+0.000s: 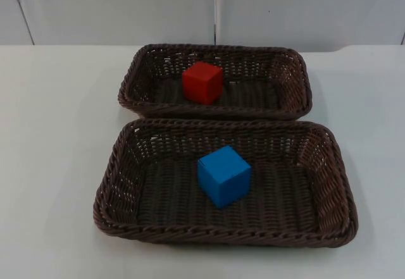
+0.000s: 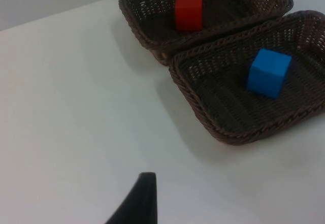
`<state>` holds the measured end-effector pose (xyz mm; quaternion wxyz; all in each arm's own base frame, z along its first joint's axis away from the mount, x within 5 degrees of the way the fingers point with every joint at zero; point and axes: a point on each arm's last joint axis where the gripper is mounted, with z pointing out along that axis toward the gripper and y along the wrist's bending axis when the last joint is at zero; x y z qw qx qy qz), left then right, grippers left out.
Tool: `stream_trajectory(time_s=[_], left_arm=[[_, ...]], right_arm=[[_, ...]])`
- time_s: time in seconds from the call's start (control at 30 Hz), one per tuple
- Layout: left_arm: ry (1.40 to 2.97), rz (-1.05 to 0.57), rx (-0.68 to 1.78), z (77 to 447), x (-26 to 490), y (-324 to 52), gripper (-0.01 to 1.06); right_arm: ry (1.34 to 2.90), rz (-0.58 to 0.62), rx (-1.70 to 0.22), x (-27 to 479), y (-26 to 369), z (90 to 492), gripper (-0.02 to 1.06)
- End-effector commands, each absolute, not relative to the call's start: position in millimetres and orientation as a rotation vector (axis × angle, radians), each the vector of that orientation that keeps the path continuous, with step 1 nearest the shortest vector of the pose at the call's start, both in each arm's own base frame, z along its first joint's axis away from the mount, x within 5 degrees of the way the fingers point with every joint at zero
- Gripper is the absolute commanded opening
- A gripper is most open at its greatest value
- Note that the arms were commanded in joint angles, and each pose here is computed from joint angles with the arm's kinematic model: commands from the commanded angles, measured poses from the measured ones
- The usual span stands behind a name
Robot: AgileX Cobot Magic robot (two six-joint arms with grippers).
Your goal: Pick up one cube with the left hand and place it into the upper basket. Pick up one cube with the right hand and place it into the lower basket.
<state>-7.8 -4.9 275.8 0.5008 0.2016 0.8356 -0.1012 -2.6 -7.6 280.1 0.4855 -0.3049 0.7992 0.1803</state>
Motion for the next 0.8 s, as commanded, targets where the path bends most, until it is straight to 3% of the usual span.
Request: stream_trajectory(time_s=[0.0, 0.77], left_arm=[[2.012, -0.244, 0.483, 275.5, -7.5, -4.6, 1.05], [2.046, -0.105, 0.254, 275.5, -6.2, -6.1, 1.05]], right_arm=[[1.938, 0.439, -0.743, -2.9, -7.8, 280.1, 1.05], [1.938, 0.439, -0.743, -2.9, -7.8, 280.1, 1.05]])
